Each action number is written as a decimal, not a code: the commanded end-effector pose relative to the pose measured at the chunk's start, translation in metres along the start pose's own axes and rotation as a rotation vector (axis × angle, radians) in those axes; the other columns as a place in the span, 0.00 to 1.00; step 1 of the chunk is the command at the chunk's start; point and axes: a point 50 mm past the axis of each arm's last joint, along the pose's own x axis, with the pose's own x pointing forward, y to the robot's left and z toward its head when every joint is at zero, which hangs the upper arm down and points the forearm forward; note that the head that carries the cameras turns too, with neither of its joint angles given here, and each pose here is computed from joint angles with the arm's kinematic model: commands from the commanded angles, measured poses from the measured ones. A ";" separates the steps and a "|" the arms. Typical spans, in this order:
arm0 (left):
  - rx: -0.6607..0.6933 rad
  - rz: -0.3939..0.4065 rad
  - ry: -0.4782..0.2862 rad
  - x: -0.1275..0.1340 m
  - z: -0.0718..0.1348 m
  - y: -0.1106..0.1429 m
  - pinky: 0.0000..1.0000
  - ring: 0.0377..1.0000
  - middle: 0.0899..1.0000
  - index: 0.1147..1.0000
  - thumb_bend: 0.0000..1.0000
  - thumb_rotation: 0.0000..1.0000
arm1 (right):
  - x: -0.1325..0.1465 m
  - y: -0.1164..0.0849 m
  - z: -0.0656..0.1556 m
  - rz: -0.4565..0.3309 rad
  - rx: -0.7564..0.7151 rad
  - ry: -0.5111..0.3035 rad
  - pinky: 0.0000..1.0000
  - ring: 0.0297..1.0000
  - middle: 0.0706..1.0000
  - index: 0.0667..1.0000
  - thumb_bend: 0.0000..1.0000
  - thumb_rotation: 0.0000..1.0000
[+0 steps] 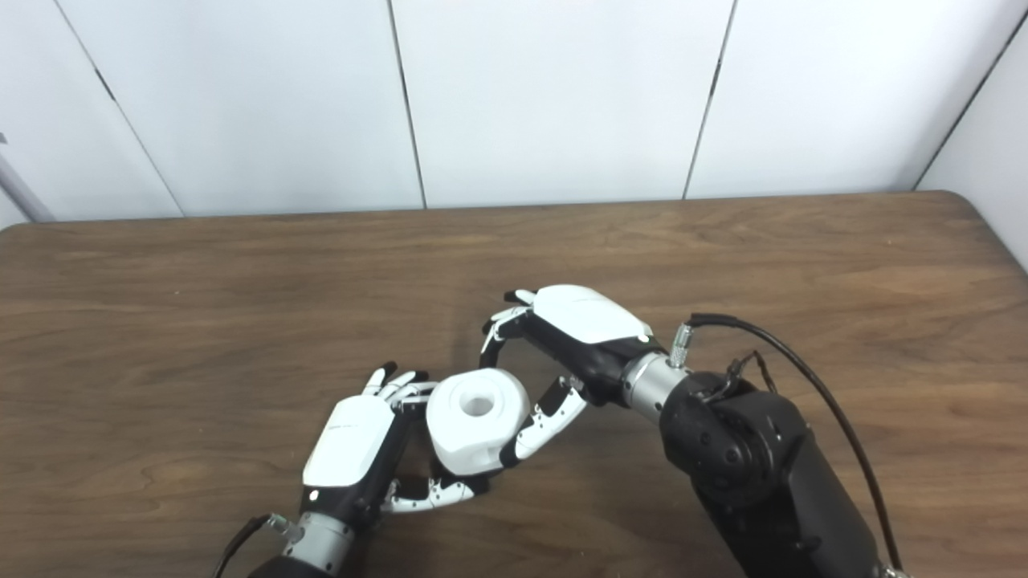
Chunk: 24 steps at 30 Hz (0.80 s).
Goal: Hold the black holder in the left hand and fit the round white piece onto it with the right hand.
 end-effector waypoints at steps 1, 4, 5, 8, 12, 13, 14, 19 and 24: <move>0.022 -0.008 -0.007 0.004 0.000 -0.002 1.00 0.88 0.76 0.42 0.52 0.05 | 0.000 -0.012 0.005 -0.053 -0.044 -0.028 1.00 0.98 0.86 0.64 1.00 0.34; 0.017 -0.009 -0.004 0.004 0.000 -0.002 1.00 0.88 0.76 0.42 0.52 0.05 | 0.000 -0.013 0.005 -0.047 -0.051 -0.019 1.00 0.99 0.87 0.66 1.00 0.37; 0.016 -0.010 -0.003 0.004 0.001 -0.002 1.00 0.88 0.76 0.42 0.52 0.05 | 0.000 -0.013 0.005 -0.046 -0.051 -0.018 1.00 0.99 0.88 0.67 1.00 0.37; 0.019 -0.010 -0.002 0.003 0.000 -0.002 1.00 0.88 0.76 0.42 0.52 0.05 | -0.001 -0.015 0.005 -0.049 -0.051 -0.018 1.00 1.00 0.89 0.68 1.00 0.37; 0.020 -0.011 0.001 0.004 -0.001 -0.001 1.00 0.88 0.76 0.42 0.52 0.05 | -0.002 -0.018 0.004 -0.045 -0.056 -0.012 1.00 1.00 0.91 0.70 1.00 0.38; 0.020 -0.011 0.002 0.004 -0.001 -0.001 1.00 0.88 0.76 0.42 0.52 0.05 | -0.002 -0.018 0.004 -0.042 -0.058 -0.009 1.00 1.00 0.91 0.70 1.00 0.39; 0.020 -0.012 0.003 0.004 -0.001 -0.001 1.00 0.88 0.76 0.42 0.52 0.05 | -0.003 -0.019 0.004 -0.039 -0.058 -0.006 1.00 1.00 0.92 0.71 1.00 0.39; 0.018 -0.012 0.005 0.004 -0.002 -0.001 1.00 0.88 0.76 0.42 0.52 0.05 | -0.007 -0.023 0.002 -0.022 -0.059 0.011 1.00 1.00 0.94 0.72 1.00 0.37; 0.016 -0.014 0.009 0.004 -0.005 0.000 1.00 0.88 0.76 0.42 0.52 0.05 | -0.013 -0.029 -0.001 -0.012 -0.082 0.021 1.00 1.00 0.95 0.74 1.00 0.38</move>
